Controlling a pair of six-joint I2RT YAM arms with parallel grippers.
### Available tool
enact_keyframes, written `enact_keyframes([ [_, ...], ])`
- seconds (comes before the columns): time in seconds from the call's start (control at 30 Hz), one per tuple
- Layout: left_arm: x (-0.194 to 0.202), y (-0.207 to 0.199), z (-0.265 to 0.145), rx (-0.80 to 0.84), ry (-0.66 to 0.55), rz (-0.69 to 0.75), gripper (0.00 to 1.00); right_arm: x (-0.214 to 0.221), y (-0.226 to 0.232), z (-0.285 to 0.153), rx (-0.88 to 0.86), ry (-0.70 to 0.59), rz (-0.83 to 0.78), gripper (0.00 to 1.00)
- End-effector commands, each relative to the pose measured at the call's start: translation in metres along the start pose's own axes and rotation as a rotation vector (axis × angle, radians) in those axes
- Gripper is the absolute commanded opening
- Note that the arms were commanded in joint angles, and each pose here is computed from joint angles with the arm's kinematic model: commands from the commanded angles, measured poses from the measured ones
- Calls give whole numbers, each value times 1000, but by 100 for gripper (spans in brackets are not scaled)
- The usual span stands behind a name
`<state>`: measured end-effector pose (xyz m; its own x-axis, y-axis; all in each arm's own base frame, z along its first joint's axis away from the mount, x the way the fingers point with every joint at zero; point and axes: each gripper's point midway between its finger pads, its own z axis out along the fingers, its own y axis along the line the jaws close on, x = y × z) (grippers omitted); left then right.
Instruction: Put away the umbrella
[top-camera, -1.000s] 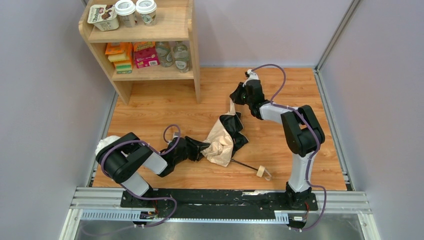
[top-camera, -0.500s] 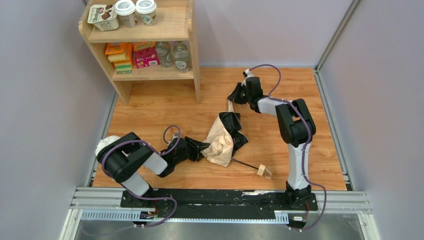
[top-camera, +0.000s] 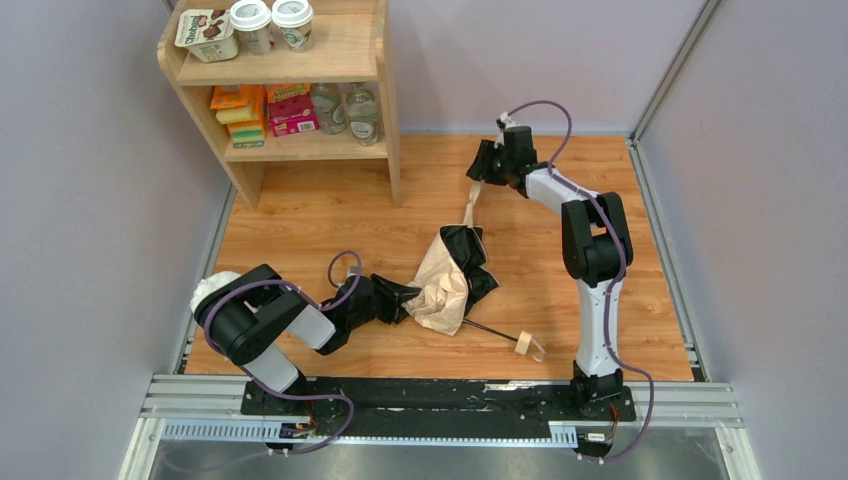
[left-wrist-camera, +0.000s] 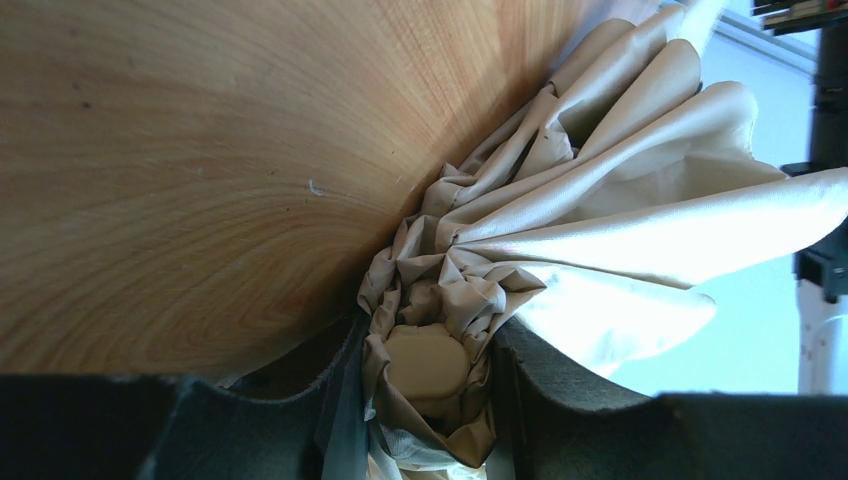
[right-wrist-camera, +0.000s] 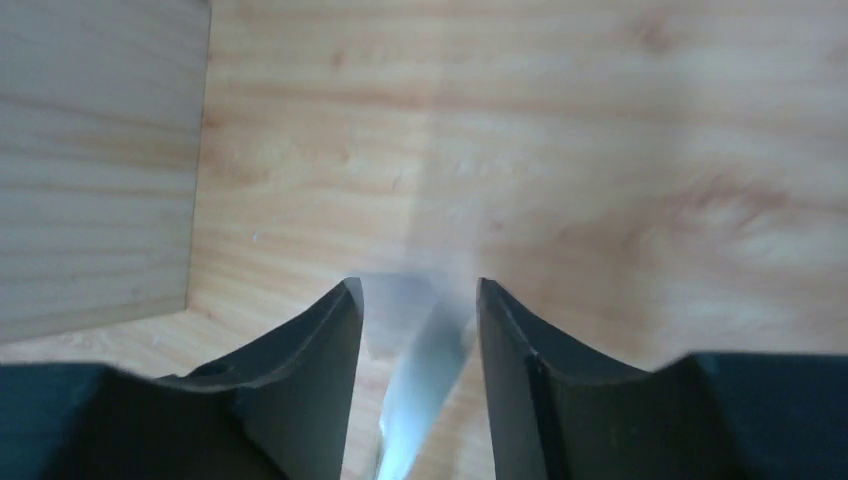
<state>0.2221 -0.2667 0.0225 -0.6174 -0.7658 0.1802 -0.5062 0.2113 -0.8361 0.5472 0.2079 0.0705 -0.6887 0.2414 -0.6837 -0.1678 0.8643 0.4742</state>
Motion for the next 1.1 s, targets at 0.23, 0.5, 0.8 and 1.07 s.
enact_keyframes([
  [0.23,-7,100,-15,-386,-25,-1,0,-37,-38,-92,436,106,-138,100],
  [0.5,-10,97,-19,-417,-50,-21,0,47,123,-207,83,-124,-727,100],
  [0.8,-26,73,-20,-373,-154,-39,0,199,191,-246,-383,-16,-1372,100],
  [1.07,-41,67,-29,-353,-253,-95,0,248,196,-208,-411,112,-1382,96],
])
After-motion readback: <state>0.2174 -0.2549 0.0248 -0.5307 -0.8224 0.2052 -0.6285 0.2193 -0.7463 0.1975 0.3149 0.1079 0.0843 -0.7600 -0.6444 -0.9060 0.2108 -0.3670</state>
